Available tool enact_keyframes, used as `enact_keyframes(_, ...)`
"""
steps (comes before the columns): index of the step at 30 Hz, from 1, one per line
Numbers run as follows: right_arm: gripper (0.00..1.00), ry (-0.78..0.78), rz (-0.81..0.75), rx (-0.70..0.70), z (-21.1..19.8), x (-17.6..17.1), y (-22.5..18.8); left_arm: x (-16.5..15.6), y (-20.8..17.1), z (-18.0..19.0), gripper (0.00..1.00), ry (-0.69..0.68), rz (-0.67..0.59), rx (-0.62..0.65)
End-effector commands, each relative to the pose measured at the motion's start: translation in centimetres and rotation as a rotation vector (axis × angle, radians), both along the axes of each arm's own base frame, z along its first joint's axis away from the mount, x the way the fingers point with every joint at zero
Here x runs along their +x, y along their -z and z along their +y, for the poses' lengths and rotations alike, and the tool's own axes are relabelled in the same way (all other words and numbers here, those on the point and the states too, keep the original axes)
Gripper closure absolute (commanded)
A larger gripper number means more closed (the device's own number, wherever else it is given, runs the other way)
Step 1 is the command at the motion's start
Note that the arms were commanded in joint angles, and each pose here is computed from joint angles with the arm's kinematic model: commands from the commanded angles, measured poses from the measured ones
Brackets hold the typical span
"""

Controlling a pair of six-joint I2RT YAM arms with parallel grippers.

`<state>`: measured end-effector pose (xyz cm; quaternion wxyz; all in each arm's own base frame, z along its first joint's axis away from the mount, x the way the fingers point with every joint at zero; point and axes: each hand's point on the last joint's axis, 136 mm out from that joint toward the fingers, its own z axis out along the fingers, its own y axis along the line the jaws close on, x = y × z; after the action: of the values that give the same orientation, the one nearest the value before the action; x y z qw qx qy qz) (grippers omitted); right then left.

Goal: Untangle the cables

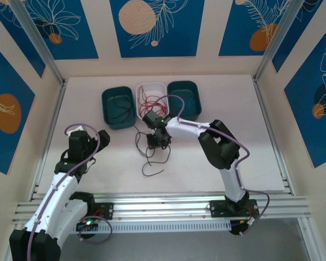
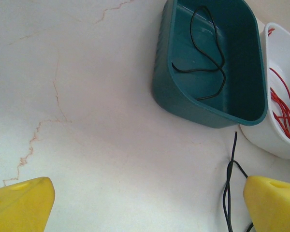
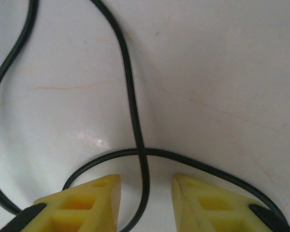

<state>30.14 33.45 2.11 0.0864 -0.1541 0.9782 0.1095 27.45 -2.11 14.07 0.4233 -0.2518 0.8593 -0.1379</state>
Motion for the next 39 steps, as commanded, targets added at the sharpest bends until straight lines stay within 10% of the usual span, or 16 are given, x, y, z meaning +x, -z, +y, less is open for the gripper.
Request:
enact_keyframes(1, 0.77, -0.003, 0.013, -0.016, -0.1, -0.2, 0.1, -0.1, 0.1, -0.2, 0.00, 0.008, -0.006, -0.004)
enact_keyframes(7, 1.00, 0.010, -0.028, -0.018, -0.8, 0.0, -1.8, -0.1, -0.2, -0.5, 0.00, 0.031, -0.011, -0.004)
enact_keyframes(25, 1.00, -0.041, -0.431, 0.241, -2.7, -1.0, -17.2, 0.3, -2.6, -5.3, 0.00, 0.279, -0.090, -0.115)
enact_keyframes(39, 1.00, -0.085, -0.483, 0.490, -1.8, -1.7, -23.0, -0.6, -10.2, -15.5, 0.08, 0.716, -0.378, -0.119)
